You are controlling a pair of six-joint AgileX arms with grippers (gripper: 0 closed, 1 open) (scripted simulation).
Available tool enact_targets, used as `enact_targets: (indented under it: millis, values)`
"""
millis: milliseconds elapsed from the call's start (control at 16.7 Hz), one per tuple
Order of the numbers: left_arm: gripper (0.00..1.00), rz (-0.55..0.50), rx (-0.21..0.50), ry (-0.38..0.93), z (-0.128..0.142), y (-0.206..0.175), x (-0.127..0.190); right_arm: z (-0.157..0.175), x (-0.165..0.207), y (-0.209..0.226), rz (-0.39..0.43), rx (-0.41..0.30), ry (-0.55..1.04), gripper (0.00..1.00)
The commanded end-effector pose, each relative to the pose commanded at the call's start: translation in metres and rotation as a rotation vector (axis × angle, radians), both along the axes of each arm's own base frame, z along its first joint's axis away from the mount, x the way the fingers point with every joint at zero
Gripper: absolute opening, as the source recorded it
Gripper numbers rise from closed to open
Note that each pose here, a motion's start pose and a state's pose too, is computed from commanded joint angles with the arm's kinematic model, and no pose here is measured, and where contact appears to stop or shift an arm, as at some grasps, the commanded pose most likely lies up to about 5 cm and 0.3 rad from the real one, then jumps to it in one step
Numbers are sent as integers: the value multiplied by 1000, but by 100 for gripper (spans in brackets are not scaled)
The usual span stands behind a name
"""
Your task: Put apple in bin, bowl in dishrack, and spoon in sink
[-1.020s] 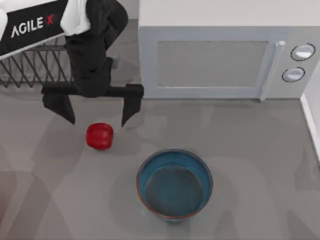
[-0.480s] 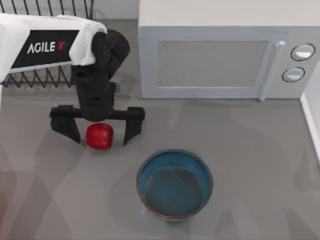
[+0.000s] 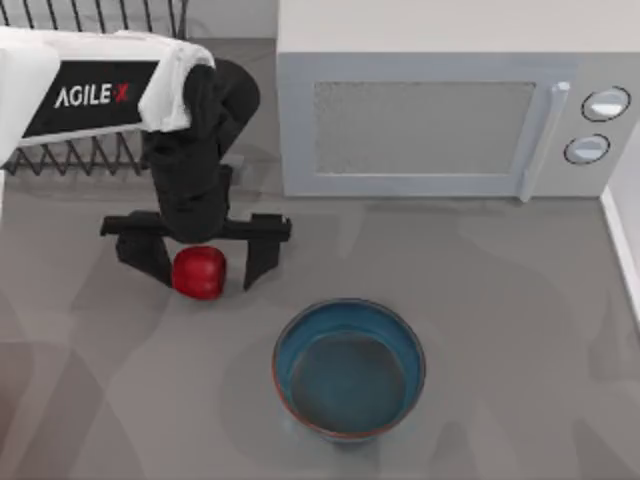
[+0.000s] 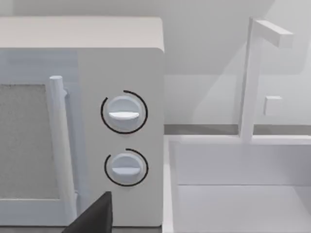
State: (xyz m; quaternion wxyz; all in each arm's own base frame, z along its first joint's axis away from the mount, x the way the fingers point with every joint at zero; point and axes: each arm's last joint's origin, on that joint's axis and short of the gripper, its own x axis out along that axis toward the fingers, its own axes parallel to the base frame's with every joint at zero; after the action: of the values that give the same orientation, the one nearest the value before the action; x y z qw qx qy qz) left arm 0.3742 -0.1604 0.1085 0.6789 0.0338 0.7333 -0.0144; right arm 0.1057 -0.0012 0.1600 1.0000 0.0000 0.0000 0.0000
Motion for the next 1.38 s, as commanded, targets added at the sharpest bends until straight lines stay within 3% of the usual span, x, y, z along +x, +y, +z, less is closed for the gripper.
enact_targets:
  millis: [420,1080,1380]
  values:
    - [2,0,0,0,0,0,0,0,0,0,0,0,0,100]
    - [0,6,-18,-10,10,-2,2,0,0,0,0,0,0,100]
    - [0,7,-14,-4,60,-3,5,0,0,0,0,0,0,100]
